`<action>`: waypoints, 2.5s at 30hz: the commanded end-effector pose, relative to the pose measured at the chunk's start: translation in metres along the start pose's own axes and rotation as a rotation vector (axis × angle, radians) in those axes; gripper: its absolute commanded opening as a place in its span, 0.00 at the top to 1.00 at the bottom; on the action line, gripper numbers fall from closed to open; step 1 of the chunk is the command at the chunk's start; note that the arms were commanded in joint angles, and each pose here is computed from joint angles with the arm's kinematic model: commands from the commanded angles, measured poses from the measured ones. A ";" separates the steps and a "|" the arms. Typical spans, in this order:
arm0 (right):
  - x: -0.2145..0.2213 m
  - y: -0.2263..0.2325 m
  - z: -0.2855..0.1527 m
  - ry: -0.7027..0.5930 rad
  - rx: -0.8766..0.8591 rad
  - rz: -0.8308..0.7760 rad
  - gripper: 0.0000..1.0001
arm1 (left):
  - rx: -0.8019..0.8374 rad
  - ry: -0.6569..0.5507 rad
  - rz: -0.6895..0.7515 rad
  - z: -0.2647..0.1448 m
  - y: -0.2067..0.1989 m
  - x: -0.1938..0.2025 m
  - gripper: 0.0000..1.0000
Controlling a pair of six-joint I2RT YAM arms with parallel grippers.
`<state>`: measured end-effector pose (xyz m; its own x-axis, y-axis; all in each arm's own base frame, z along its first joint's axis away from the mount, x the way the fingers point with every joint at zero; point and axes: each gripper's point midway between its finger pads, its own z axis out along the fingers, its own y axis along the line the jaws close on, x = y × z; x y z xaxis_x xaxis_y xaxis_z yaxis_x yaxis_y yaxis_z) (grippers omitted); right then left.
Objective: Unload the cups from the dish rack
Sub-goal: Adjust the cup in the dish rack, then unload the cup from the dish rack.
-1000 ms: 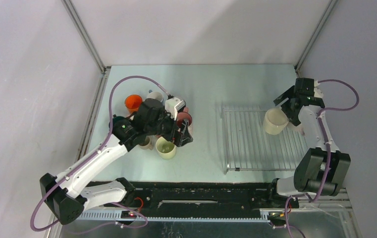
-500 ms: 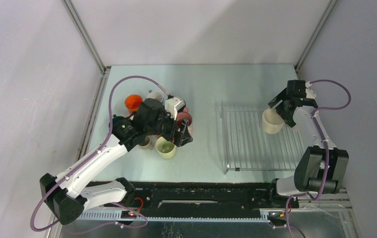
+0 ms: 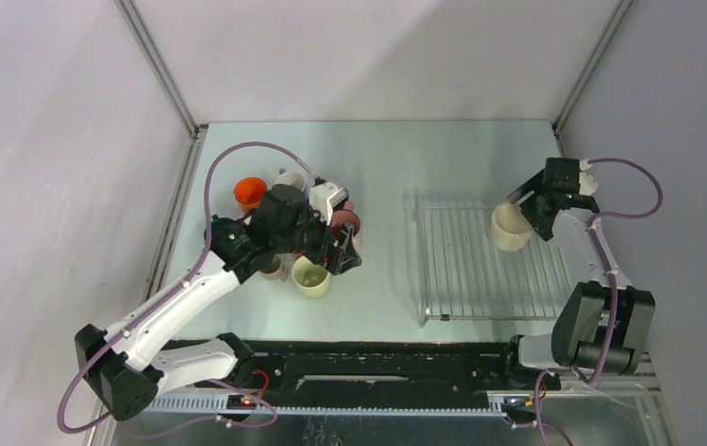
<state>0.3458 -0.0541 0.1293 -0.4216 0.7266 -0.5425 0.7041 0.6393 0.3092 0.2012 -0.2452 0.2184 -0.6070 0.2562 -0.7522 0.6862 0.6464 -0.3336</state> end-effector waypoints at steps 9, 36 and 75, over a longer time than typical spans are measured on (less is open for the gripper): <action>0.046 -0.009 0.010 0.202 -0.084 0.092 0.37 | 0.020 0.016 -0.001 0.008 0.001 0.007 0.00; 0.078 0.023 -0.013 0.261 -0.176 0.084 0.55 | 0.013 0.026 -0.005 0.011 0.004 0.009 0.00; 0.012 0.042 0.012 0.286 0.207 0.359 0.37 | 0.002 0.063 -0.027 0.021 0.009 0.017 0.00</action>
<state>0.3774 -0.0246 0.1260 -0.2759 0.9404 -0.1987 0.9070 0.3232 0.2701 0.2037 -0.2498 0.2009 -0.6428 0.2852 -0.7109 0.6743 0.6509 -0.3487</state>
